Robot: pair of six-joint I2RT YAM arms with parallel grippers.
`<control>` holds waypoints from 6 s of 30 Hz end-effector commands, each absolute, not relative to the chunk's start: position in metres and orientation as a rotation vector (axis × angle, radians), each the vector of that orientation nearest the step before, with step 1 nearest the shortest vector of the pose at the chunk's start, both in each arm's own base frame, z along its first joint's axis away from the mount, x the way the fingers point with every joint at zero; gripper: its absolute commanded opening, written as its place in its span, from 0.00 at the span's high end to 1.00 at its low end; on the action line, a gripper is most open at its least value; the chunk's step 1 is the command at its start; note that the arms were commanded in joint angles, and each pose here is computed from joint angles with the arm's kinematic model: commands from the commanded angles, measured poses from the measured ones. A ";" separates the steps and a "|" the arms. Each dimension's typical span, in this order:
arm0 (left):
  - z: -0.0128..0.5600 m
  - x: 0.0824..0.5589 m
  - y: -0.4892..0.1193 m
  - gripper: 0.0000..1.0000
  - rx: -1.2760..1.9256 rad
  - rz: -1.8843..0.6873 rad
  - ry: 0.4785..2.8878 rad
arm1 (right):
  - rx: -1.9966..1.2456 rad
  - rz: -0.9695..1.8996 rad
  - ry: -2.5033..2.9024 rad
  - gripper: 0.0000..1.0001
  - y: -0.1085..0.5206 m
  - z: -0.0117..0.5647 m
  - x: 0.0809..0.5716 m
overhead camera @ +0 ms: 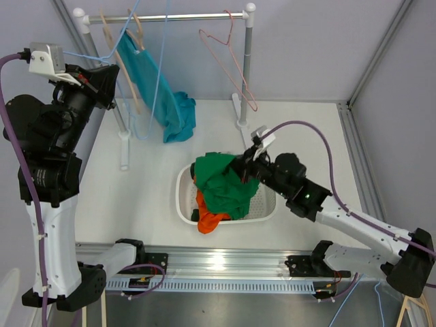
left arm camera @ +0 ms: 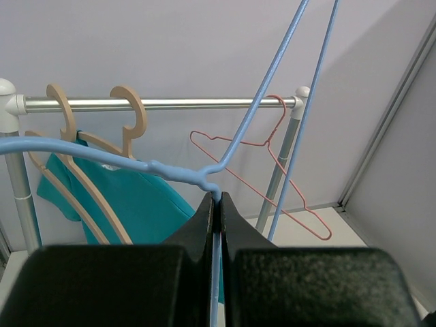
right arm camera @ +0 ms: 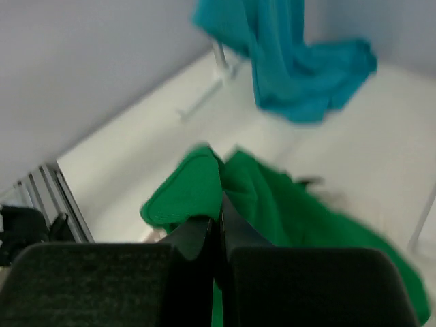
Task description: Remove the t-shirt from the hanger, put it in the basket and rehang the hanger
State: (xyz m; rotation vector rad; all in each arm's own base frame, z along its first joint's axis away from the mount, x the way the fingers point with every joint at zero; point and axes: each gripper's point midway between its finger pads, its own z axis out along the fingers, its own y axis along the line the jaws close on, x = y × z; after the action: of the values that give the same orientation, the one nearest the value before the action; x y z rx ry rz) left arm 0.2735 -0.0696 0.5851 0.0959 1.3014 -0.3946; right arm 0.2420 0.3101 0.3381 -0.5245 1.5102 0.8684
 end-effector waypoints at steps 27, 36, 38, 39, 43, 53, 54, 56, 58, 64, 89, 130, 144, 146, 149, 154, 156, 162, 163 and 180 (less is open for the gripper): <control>0.612 0.255 -0.065 0.99 0.128 -0.355 1.230 | -0.698 0.399 2.615 0.93 0.321 0.014 0.183; 0.619 0.252 -0.066 0.99 0.135 -0.355 1.216 | -0.651 0.436 2.454 0.45 0.325 0.093 0.202; 0.619 0.254 -0.066 0.99 0.135 -0.358 1.219 | -0.646 0.437 2.424 0.41 0.325 0.105 0.207; 0.619 0.254 -0.066 0.99 0.134 -0.358 1.223 | -0.641 0.441 2.408 0.39 0.327 0.113 0.210; 0.625 0.252 -0.068 0.99 0.141 -0.363 1.214 | -0.615 0.463 2.325 0.39 0.331 0.154 0.224; 0.609 0.260 -0.094 0.99 0.284 -0.453 1.244 | -0.487 0.475 2.082 0.08 0.303 0.289 0.260; 0.606 0.262 -0.097 0.99 0.302 -0.465 1.253 | -0.515 0.505 2.046 0.05 0.301 0.304 0.265; 0.601 0.261 -0.105 0.99 0.351 -0.492 1.269 | -0.547 0.596 1.935 0.05 0.301 0.353 0.268; 0.592 0.260 -0.115 0.99 0.412 -0.537 1.295 | -0.625 0.647 1.828 0.03 0.295 0.390 0.269; 0.577 0.251 -0.125 0.99 0.487 -0.577 1.324 | -0.861 0.858 1.399 0.02 0.281 0.517 0.222; 0.520 0.145 -0.172 0.99 0.993 -0.865 1.312 | -0.764 0.803 1.160 0.05 0.224 0.624 0.214; 0.521 0.176 -0.181 0.99 0.995 -0.998 1.402 | -1.069 1.277 1.205 1.00 0.230 0.586 0.181; 0.549 0.184 -0.176 0.31 0.879 -0.925 1.342 | -0.990 1.230 1.231 1.00 0.229 0.583 0.189; 0.560 0.180 -0.175 0.19 0.878 -0.899 1.297 | -0.972 1.207 1.236 1.00 0.228 0.583 0.192; 0.566 0.180 -0.173 0.09 0.859 -0.883 1.290 | -0.916 1.161 1.239 1.00 0.225 0.588 0.199; 0.566 0.196 -0.161 0.00 0.751 -0.782 1.340 | -0.803 1.070 1.218 1.00 0.217 0.602 0.214; 0.562 0.204 -0.153 0.01 0.699 -0.728 1.374 | -0.770 1.043 1.202 1.00 0.215 0.608 0.216; 0.576 0.219 -0.114 0.01 0.453 -0.513 1.375 | -0.703 0.989 1.193 1.00 0.213 0.613 0.231; 0.580 0.216 -0.111 0.00 0.437 -0.499 1.363 | -0.698 0.987 1.191 1.00 0.213 0.613 0.232; 0.591 0.215 -0.105 0.01 0.382 -0.489 1.338 | -0.573 0.812 1.047 1.00 0.222 0.653 0.274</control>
State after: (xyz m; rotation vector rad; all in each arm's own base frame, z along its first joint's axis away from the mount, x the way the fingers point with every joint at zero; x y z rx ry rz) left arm 0.2147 -0.1065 0.5837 0.4051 1.3531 -0.4847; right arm 0.2729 0.2264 0.6219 -0.6112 1.1721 0.8824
